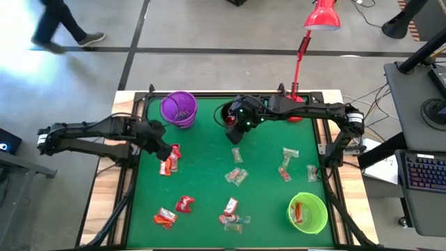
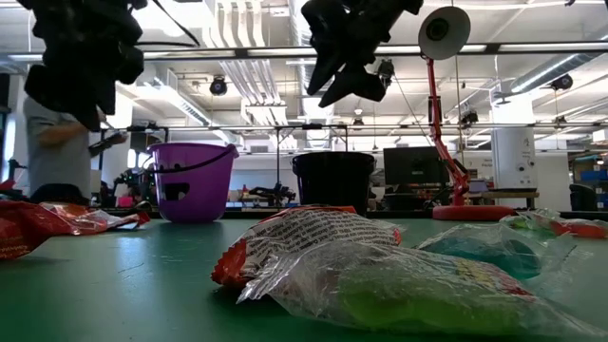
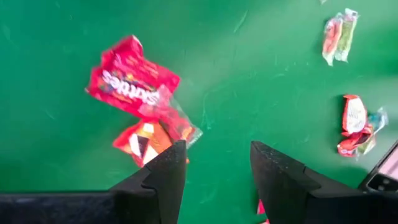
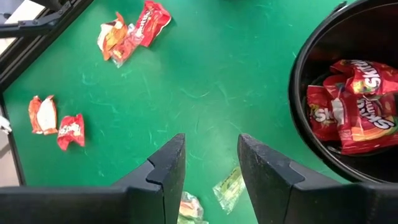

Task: Sort candy
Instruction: Put the red gummy into the violet bucket

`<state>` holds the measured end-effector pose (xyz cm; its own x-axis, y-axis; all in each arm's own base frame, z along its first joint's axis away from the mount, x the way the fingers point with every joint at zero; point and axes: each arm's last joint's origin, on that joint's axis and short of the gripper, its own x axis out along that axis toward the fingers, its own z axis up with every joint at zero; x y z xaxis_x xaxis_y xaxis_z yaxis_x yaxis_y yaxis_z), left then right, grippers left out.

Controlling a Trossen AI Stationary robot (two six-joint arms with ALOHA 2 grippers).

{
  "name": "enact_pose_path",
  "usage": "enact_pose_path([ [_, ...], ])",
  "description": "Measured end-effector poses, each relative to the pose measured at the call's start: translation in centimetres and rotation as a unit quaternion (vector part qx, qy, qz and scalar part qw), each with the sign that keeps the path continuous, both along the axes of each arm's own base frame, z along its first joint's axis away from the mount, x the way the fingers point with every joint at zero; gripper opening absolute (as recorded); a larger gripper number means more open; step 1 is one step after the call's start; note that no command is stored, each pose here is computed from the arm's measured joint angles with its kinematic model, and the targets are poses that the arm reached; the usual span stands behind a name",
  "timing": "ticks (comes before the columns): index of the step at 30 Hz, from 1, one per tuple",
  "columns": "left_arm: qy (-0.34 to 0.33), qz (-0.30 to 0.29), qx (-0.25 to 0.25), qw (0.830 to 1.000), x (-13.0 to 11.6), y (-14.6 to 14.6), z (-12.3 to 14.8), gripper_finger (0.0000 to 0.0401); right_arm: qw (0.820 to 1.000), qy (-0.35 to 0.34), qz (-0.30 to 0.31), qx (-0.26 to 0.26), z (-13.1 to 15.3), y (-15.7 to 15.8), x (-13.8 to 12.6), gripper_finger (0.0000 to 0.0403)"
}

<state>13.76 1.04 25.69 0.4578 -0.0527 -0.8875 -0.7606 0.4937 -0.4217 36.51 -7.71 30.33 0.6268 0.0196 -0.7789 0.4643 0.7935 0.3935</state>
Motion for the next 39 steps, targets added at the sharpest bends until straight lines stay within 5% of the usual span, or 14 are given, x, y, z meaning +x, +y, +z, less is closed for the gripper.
enact_pose_path([
  [12,0.038,0.102,-0.050,0.993,1.8,-1.0,-4.2,0.0162,1.000,-0.006,0.011,-0.009,0.6,0.1,-0.4,0.0146],
  [39,0.154,0.153,-0.045,0.975,6.0,-0.9,-10.1,0.0162,0.999,-0.015,0.034,-0.031,1.8,0.3,-1.4,0.0146],
])
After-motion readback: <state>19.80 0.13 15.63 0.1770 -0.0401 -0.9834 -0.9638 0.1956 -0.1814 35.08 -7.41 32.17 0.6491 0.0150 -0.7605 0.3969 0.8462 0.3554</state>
